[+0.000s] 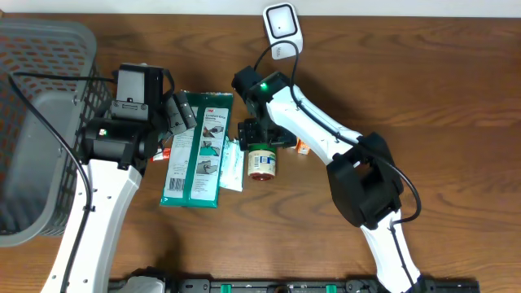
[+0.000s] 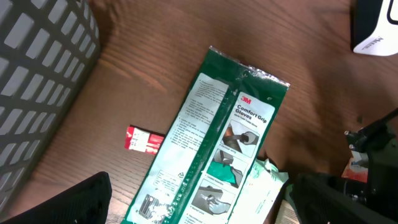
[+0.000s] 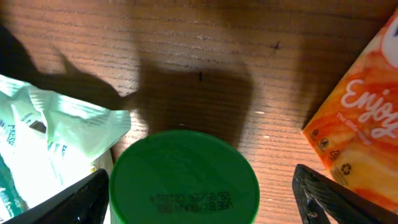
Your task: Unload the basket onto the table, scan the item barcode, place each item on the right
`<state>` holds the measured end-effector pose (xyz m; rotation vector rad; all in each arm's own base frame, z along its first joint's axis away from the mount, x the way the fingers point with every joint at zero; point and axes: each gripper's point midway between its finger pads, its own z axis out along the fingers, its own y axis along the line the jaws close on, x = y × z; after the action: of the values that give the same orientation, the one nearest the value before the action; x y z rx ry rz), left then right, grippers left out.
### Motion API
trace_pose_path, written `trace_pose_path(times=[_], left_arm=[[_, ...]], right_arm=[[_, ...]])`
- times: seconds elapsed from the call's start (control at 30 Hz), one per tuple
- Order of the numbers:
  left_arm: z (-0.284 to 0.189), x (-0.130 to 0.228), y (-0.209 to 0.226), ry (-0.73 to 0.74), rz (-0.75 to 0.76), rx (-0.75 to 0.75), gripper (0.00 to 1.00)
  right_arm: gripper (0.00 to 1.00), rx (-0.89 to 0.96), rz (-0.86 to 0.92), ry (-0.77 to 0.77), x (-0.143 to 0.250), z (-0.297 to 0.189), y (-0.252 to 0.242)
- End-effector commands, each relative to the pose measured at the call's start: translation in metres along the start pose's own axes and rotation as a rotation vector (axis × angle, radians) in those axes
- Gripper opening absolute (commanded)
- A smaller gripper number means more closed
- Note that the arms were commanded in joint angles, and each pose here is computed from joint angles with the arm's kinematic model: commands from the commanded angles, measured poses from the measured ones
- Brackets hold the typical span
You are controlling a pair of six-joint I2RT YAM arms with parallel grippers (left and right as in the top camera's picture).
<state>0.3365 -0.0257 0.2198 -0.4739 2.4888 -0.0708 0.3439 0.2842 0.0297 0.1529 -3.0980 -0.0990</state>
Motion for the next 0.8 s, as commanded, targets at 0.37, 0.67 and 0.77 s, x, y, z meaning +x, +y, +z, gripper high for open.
trace_pose_path(times=[0.37,0.67,0.77], left_arm=[[-0.004,-0.006,0.001,-0.020,0.012,-0.006,0.93],[-0.004,-0.006,0.001,-0.020,0.012,-0.006,0.93],[-0.004,-0.006,0.001,-0.020,0.012,-0.006,0.93]], right_arm=[[0.59,0.020,-0.015,-0.035,-0.001,0.000,0.009],[0.40,0.011,-0.085,-0.079,-0.013,-0.018,0.012],[0.43,0.006,-0.100,-0.088,-0.015,-0.023,0.015]])
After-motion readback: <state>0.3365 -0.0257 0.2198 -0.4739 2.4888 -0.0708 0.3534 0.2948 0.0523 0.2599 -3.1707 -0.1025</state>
